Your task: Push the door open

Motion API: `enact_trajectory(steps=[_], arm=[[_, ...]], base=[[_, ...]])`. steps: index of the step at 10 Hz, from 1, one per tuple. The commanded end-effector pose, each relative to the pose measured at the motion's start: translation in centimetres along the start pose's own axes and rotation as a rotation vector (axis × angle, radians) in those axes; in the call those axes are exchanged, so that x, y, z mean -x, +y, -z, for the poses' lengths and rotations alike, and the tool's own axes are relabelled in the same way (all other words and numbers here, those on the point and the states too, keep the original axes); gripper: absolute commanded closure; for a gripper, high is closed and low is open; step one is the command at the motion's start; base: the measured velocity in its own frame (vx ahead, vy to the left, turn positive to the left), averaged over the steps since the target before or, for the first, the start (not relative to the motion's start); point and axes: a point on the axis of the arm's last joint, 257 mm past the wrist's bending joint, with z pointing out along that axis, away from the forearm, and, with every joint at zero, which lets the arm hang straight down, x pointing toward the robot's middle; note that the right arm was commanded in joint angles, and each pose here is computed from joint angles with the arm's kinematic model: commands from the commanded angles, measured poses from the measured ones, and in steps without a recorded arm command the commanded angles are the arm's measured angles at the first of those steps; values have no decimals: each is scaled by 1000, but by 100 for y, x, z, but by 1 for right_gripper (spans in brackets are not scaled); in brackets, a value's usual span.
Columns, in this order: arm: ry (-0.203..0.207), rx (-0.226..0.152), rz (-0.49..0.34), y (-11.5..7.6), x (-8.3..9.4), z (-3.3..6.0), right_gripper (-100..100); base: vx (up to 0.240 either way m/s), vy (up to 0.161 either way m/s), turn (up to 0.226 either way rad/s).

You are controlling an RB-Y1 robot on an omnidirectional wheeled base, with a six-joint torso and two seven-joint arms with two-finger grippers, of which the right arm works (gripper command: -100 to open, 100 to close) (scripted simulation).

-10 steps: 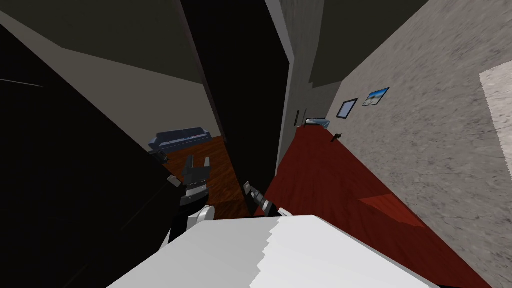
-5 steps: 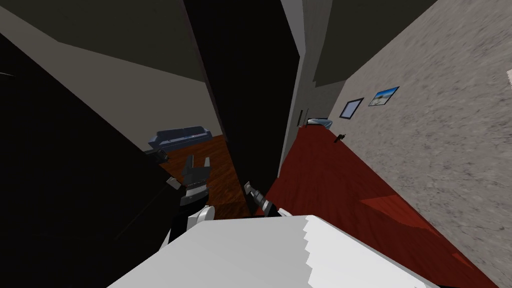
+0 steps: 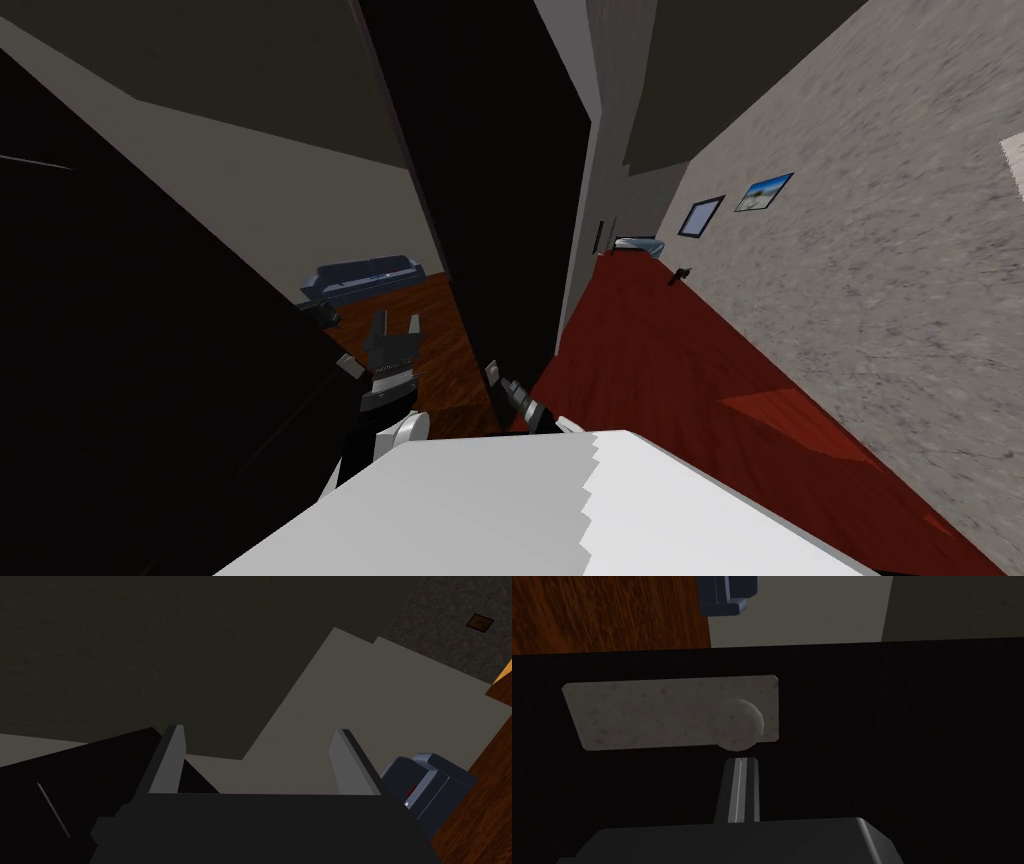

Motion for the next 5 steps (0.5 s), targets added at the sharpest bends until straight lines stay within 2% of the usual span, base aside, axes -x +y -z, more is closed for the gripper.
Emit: enact_trajectory(steps=[1, 4, 5], arm=[[-16, -3, 3, -1, 71, -1, -100], [-37, -7, 8, -1, 165, 0, -100], [-32, -6, 7, 0, 140, -5, -100]], base=[[-117, -57, -121], [-183, -94, -71], [-77, -39, -9]])
